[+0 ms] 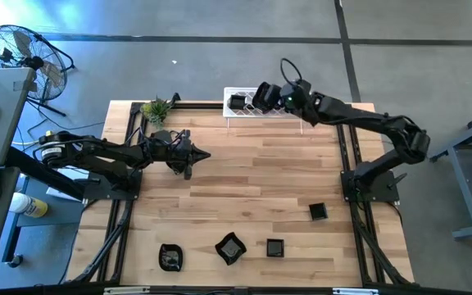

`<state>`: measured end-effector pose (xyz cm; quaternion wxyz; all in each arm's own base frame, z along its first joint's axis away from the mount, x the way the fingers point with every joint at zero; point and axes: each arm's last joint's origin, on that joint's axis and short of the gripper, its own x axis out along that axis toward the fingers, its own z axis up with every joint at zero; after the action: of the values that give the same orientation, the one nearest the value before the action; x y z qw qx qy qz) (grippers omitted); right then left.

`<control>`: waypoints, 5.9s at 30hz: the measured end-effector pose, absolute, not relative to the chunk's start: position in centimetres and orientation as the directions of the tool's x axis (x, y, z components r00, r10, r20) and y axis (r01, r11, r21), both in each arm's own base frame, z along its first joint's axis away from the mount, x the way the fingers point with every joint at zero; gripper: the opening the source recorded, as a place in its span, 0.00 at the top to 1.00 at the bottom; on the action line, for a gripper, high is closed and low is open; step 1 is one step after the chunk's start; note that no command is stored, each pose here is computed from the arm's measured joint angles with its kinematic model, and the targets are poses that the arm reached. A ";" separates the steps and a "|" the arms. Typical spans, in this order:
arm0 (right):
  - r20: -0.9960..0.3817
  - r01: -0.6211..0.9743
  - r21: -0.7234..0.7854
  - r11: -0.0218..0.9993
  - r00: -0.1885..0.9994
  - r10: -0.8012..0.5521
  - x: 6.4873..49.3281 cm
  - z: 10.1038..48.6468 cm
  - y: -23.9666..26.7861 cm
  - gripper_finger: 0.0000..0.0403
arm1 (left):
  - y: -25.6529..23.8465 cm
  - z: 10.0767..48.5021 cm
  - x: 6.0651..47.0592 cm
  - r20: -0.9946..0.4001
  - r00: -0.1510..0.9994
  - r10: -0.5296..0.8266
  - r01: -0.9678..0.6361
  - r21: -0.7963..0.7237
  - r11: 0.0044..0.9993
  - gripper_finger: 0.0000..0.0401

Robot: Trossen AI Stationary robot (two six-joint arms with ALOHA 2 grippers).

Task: Pick & Place Mini shaped plates
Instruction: Stack the leaf shaped plate on top of the stacked leaf shaped plates on the shelf, then stack the square plate on top of the stacked square plates on the shelf

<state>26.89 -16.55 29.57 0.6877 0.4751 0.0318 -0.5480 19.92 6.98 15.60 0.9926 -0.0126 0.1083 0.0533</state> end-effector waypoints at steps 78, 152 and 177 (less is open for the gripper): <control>-0.677 0.390 0.337 0.857 0.733 -0.067 28.2 23.8 9.9 0.90 | 6.9 16.1 20.0 -0.166 0.984 0.069 -0.070 -0.003 0.998 0.99; -0.686 0.785 0.560 0.263 0.618 -0.384 34.0 16.6 2.5 0.99 | 6.9 15.5 19.9 -0.220 0.973 0.070 -0.077 -0.020 0.997 0.99; -0.622 0.749 0.630 0.204 0.644 -0.445 37.0 11.4 -6.4 0.85 | 6.9 15.5 20.0 -0.234 0.968 0.084 -0.088 -0.007 0.996 0.99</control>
<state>36.96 -6.36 11.38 0.7605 0.4936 0.1541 -0.3927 19.95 6.94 15.48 0.9921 -0.0089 0.1178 0.0433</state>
